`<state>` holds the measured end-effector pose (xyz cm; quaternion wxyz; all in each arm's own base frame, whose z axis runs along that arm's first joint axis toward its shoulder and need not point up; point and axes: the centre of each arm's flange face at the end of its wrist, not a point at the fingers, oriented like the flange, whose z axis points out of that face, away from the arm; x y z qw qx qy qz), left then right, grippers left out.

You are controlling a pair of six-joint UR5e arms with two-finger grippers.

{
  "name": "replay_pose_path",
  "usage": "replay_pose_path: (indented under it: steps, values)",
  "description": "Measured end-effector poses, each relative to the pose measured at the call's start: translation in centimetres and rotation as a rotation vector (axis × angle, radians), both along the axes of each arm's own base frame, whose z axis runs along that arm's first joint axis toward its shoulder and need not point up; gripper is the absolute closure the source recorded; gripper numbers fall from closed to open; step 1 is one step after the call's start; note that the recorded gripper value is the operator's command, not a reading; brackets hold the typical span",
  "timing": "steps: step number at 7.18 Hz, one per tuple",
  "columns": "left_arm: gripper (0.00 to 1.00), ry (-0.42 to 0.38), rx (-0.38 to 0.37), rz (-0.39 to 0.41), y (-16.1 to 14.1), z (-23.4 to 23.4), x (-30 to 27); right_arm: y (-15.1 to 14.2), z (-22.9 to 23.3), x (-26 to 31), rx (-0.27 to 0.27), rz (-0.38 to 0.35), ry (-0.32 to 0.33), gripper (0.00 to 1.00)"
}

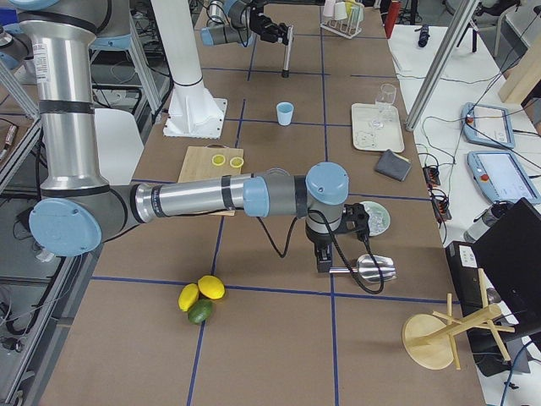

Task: Squeeze lemon into cup
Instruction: 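Lift the muddler out of the cup with the left gripper, then carry the muddler back and lower it onto the table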

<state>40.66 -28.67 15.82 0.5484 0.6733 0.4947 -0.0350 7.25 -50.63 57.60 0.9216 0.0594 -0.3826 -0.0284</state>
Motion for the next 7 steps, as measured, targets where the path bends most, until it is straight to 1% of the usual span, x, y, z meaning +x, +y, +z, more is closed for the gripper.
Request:
replay_pose_path:
  steps: [1, 2, 3, 4, 5, 6, 7]
  values:
    - [1.00, -0.002, 0.032, 0.048, -0.3, 1.5, -1.3, 0.0, 0.0, 0.0, -0.001, 0.000, 0.000, 0.00]
    - [1.00, -0.001, 0.071, 0.117, -1.4, 2.4, -3.1, 0.0, 0.1, 0.0, -0.003, 0.000, 0.000, 0.00]
    - [1.00, -0.001, 0.118, 0.232, -3.5, 3.1, -6.0, 0.0, 0.2, 0.0, -0.004, 0.000, 0.000, 0.00]
    - [1.00, -0.043, 0.139, 0.364, -5.7, 4.9, -9.3, 0.0, 0.2, 0.0, -0.005, 0.000, 0.000, 0.00]
    - [1.00, -0.120, 0.125, 0.467, -7.4, 7.8, -12.3, 0.1, 0.2, 0.0, -0.005, 0.000, 0.000, 0.00]
    - [1.00, -0.191, 0.078, 0.527, -8.2, 11.3, -14.4, 0.1, 0.2, 0.0, -0.004, 0.000, 0.000, 0.00]
    - [1.00, -0.247, 0.008, 0.554, -8.4, 15.2, -15.8, 0.1, 0.2, 0.0, -0.004, 0.000, 0.000, 0.00]
